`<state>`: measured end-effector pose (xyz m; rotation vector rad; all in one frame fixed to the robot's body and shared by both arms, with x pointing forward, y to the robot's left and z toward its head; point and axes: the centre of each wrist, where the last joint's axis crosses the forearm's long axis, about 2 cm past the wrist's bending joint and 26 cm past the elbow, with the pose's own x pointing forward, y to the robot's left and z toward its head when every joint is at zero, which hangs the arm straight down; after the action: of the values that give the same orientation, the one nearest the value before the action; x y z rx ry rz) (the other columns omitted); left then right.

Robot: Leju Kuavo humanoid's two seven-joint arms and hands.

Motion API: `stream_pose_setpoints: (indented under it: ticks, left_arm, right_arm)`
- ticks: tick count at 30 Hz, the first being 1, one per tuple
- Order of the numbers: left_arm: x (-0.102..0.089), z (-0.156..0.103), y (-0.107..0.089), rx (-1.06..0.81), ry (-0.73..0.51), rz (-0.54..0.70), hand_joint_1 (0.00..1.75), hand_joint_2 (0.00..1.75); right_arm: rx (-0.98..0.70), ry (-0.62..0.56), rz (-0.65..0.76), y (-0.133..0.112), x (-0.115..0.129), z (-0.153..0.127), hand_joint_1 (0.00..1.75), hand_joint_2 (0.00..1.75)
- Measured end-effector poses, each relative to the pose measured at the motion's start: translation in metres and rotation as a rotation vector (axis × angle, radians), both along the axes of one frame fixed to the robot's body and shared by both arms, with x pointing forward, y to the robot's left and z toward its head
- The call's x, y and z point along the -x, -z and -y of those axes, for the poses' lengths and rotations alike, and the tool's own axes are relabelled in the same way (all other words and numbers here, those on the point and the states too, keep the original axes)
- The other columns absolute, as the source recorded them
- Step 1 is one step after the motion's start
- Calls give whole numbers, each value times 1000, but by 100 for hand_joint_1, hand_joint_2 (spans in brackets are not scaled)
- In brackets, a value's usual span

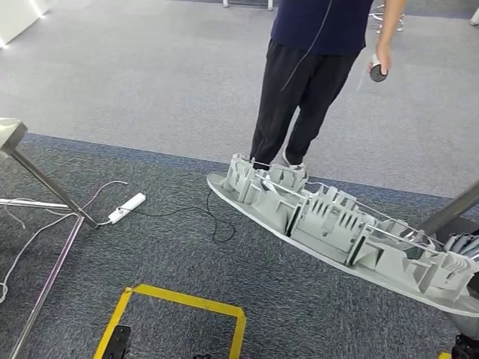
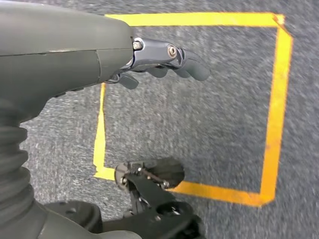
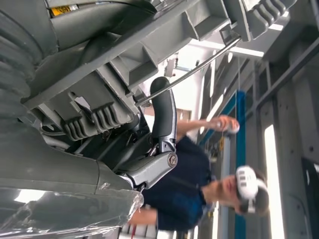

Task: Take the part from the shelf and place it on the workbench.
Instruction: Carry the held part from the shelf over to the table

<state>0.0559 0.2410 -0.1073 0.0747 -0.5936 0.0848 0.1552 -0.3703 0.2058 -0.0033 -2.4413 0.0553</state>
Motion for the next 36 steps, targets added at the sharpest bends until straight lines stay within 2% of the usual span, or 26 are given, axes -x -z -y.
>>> stream_pose_setpoints:
  ticks: [7, 24, 36]
  left_arm:
    - [-4, -3, 0, -13, 12, 7, 0, 175]
    - [7, -2, 1, -16, 26, -22, 0, 175]
    - [2, 0, 0, -12, 27, -11, 0, 175]
  right_arm:
    - [-1, -5, 5, 0, -3, -2, 175, 175]
    - [-4, -3, -1, 2, -1, -5, 175, 175]
    - [-4, -4, 1, 1, -2, -5, 175, 175]
